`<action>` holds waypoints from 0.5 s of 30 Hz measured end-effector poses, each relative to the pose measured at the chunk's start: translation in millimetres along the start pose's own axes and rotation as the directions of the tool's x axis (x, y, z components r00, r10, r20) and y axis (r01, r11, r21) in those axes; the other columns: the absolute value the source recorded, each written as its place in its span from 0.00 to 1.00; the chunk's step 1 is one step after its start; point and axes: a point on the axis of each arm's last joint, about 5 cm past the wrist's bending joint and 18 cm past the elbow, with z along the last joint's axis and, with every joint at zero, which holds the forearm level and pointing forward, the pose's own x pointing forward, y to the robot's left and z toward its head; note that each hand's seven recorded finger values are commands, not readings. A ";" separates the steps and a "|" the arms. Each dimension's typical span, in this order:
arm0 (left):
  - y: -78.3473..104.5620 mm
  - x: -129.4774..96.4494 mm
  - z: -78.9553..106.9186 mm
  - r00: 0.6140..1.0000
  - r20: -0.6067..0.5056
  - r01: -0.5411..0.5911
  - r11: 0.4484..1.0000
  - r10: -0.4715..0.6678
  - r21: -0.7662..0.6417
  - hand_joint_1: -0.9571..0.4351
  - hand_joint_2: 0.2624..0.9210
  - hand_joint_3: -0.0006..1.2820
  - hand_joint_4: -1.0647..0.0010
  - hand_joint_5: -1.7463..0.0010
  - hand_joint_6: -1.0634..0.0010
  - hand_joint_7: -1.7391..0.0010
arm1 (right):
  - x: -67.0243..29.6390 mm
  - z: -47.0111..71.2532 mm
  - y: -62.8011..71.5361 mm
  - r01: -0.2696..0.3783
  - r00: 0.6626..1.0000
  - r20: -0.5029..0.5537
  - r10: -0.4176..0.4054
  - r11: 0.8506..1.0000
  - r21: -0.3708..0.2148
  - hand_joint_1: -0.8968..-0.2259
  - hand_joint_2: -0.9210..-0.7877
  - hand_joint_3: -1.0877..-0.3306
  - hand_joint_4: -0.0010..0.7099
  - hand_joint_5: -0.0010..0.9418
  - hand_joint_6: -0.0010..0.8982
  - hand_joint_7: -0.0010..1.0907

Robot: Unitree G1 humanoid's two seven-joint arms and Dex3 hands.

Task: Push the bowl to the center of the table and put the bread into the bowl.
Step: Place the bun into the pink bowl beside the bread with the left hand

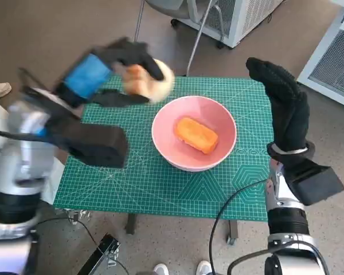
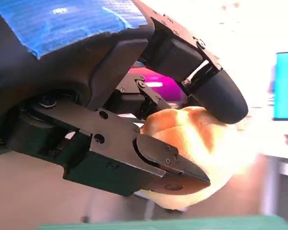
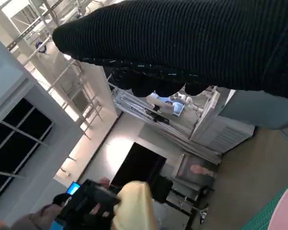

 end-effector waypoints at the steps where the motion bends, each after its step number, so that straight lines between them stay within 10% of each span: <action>1: -3.9 2.5 2.3 1.000 0.017 0.009 1.000 -0.009 -0.006 0.69 1.00 0.04 0.39 0.31 0.34 0.37 | -0.1 -0.1 0.1 0.000 1.000 0.000 0.000 1.000 0.000 0.67 0.01 0.60 0.66 0.01 0.18 0.85; 15: -57.7 24.9 26.7 0.974 0.109 0.197 0.980 -0.196 0.003 0.69 0.99 0.06 0.39 0.32 0.38 0.33 | -0.3 0.1 1.2 0.006 1.000 0.009 -0.006 1.000 0.010 0.65 0.00 0.61 0.67 0.02 0.18 0.84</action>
